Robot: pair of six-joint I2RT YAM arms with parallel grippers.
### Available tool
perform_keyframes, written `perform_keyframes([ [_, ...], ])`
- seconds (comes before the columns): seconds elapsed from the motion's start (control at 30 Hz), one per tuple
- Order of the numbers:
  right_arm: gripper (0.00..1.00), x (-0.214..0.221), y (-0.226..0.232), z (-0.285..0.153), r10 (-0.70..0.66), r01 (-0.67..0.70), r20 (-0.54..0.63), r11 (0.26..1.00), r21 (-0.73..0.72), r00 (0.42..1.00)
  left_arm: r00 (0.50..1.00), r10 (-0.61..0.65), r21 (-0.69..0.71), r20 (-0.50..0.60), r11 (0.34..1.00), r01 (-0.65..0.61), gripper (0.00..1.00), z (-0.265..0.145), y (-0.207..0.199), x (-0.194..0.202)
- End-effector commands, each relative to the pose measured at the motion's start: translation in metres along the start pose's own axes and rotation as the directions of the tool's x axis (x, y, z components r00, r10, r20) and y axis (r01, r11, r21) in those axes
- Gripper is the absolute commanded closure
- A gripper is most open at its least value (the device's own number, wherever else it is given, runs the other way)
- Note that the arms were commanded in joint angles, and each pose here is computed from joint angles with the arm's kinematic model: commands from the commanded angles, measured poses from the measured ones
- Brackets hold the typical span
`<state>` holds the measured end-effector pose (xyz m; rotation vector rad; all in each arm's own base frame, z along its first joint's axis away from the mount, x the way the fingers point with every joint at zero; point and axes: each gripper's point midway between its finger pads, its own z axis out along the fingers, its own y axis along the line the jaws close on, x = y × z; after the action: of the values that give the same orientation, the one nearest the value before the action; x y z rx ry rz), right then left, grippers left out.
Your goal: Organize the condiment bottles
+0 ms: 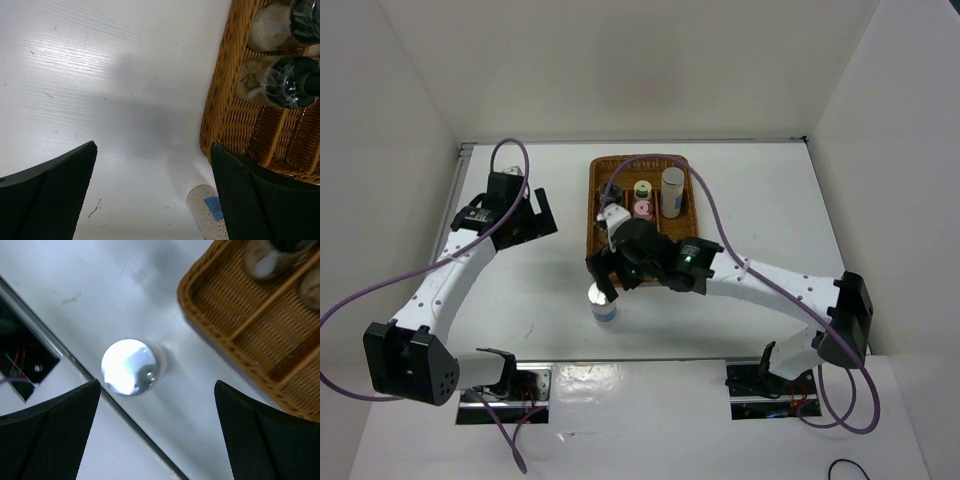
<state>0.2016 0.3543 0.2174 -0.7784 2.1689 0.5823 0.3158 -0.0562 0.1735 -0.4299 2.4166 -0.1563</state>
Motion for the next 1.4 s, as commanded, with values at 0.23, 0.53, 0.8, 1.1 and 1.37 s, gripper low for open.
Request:
perform_keyframes([
  [0.23, 0.02, 0.033, 0.047, 0.024, -0.037, 0.034, -0.058, 0.998, -0.060, 0.998, 0.999, 0.003, 0.098, 0.046, 0.995, -0.008, 0.00, -0.011, -0.004, -0.017],
  [0.53, 0.02, 0.048, 0.042, 0.052, -0.046, 0.046, -0.082, 0.999, 0.006, 0.996, 0.998, -0.004, 0.107, 0.058, 0.994, -0.002, 0.00, -0.019, 0.001, -0.011],
  [0.8, 0.02, 0.056, 0.041, 0.070, -0.058, 0.061, -0.092, 0.998, 0.022, 0.994, 0.998, -0.003, 0.105, 0.069, 0.995, -0.004, 0.00, -0.022, 0.005, -0.011],
  [1.1, 0.22, 0.063, 0.038, 0.078, -0.065, 0.070, -0.115, 0.997, 0.042, 0.991, 0.997, -0.010, 0.103, 0.080, 0.995, 0.002, 0.00, -0.024, 0.007, -0.013],
  [1.37, 0.38, 0.079, 0.030, 0.077, -0.049, 0.063, -0.169, 0.995, 0.078, 0.984, 0.997, -0.010, 0.103, 0.080, 0.995, 0.002, 0.00, -0.024, 0.007, -0.013],
])
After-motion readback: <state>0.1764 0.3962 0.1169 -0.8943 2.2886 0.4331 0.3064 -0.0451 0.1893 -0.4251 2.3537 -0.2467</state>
